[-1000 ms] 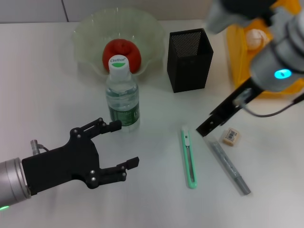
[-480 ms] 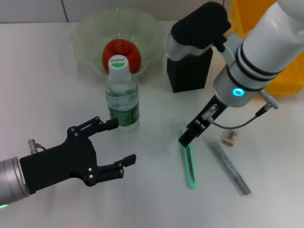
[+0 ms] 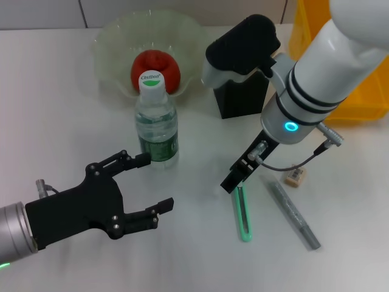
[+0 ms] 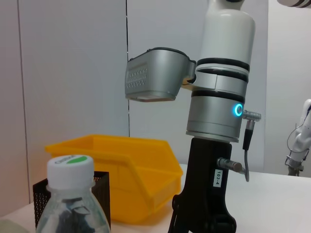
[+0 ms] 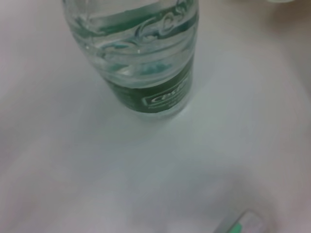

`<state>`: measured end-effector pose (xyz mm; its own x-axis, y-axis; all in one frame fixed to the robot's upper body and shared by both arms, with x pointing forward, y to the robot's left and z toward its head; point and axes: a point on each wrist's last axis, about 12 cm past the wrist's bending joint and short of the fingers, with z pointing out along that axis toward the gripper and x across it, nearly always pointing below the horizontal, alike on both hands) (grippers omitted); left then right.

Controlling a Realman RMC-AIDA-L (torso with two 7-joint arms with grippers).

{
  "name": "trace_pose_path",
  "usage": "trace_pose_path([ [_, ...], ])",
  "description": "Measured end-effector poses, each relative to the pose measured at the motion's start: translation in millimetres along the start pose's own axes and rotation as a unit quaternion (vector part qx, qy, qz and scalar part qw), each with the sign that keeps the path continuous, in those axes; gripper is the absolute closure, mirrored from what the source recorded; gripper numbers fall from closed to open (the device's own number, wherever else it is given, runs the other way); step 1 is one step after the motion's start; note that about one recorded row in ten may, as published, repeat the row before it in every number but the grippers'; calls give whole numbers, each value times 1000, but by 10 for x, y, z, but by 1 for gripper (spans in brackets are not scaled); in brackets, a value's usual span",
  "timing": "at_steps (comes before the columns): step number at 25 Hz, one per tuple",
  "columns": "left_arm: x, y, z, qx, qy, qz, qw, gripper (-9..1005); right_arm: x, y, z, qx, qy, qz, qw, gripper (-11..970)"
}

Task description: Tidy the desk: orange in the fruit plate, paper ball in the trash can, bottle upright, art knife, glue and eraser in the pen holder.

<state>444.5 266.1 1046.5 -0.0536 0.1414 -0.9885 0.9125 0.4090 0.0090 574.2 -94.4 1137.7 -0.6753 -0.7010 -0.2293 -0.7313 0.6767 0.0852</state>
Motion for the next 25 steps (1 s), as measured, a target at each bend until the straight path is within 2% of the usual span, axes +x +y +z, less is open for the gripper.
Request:
trace_pose_path([
  [11,7,-3,-1,0,1,-1,1000,136,11,-7,76,0,8,2,1000,192],
  [25,15,-3,2,0,1,-3,1000,136,12,-20,109,-5,18,9,1000,570],
])
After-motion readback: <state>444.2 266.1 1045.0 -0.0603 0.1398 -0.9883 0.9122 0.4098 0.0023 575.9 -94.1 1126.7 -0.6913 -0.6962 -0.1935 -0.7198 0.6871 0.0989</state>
